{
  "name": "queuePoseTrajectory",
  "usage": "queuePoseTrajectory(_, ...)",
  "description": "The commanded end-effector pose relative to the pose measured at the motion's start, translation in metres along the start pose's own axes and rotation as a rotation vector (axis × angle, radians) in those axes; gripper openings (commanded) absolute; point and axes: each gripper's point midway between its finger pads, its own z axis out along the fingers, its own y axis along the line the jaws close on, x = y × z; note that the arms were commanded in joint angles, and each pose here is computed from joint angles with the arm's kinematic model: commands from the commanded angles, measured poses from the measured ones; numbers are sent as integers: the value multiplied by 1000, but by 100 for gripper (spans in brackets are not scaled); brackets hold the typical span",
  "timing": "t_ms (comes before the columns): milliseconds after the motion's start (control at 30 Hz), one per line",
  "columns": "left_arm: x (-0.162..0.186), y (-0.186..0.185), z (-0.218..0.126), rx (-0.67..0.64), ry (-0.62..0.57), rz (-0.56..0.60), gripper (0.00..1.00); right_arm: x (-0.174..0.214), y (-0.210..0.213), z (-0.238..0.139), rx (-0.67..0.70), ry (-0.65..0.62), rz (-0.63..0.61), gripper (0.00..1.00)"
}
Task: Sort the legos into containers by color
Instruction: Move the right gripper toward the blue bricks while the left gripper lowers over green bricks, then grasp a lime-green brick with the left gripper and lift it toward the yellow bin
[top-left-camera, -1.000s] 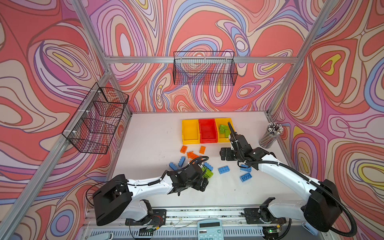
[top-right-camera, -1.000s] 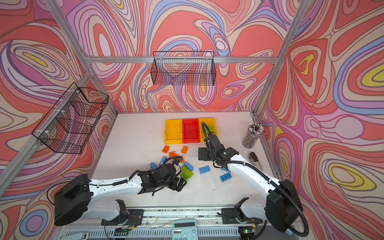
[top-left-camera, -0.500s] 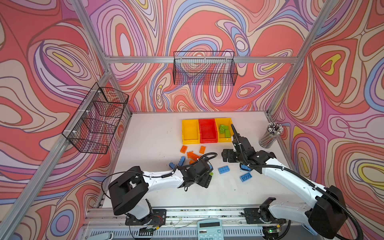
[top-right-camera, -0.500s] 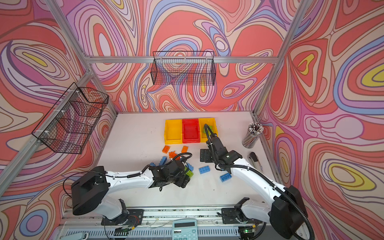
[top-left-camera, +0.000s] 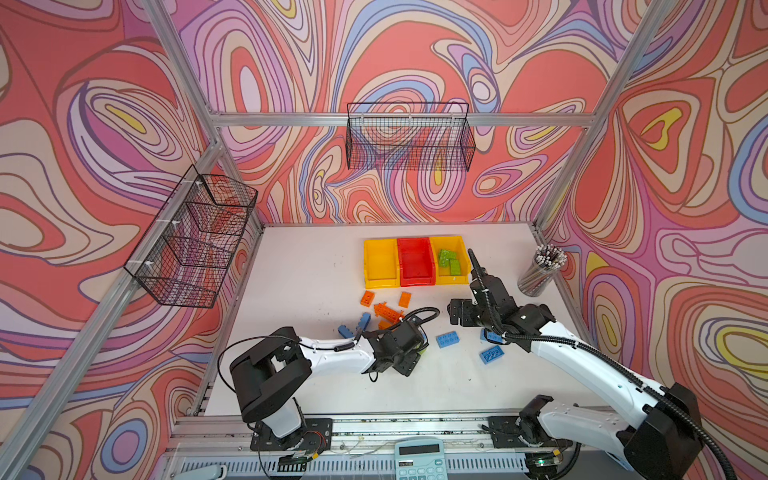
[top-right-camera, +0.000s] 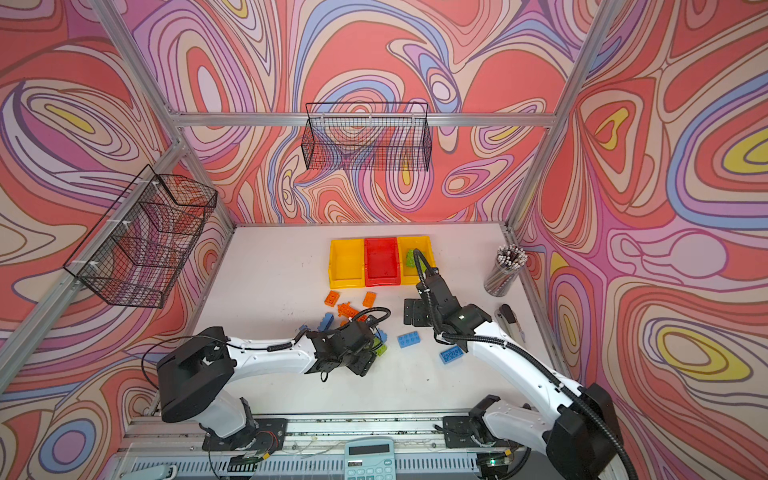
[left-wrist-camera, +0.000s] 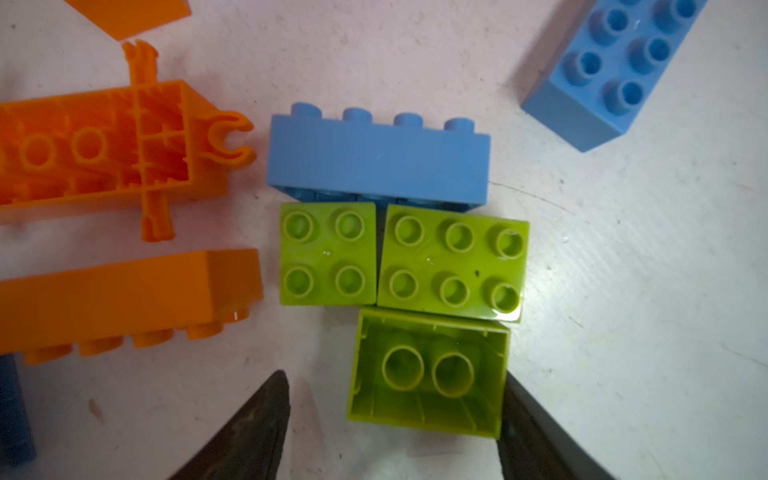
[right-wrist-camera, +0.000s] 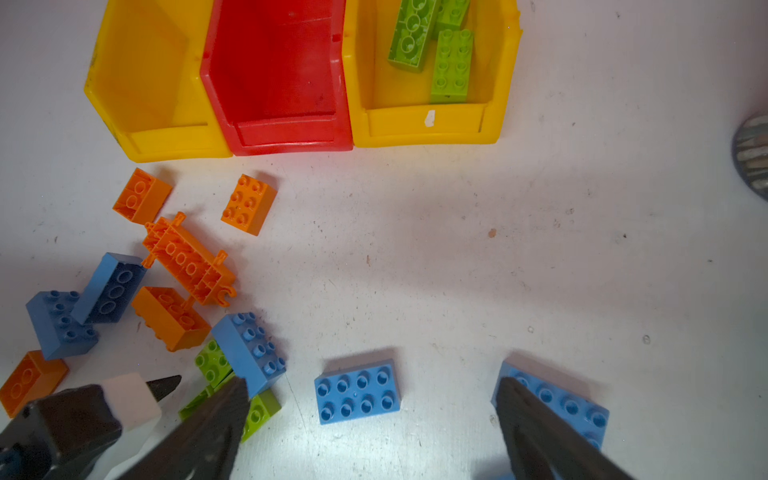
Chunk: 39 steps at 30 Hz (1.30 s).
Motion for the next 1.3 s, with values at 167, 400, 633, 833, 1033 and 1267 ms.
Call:
queuePoseTrajectory(167,-14,-9,3,28,-38,52,72,7,-8,-4,30,5,8,98)
queuePoseTrajectory(400,-11,-12,9,34,-12,63,63,9,-12,-9,34,3,16,98)
queuePoseTrajectory(633,-13,-10,6,24,-11,44,48,5,-13,-20,29,-24,24,98)
queuePoseTrajectory(833,-27,-7,-10,-2,-18,33,40,2,-14,-27,18,-52,36,98)
queuePoseTrajectory(1033,-60,-6,-32,-26,-63,30,37,-5,-19,-41,21,-110,57,98)
queuePoseTrajectory(1267,-126,0,-33,-13,-113,-28,35,-7,-25,-52,30,-145,83,98)
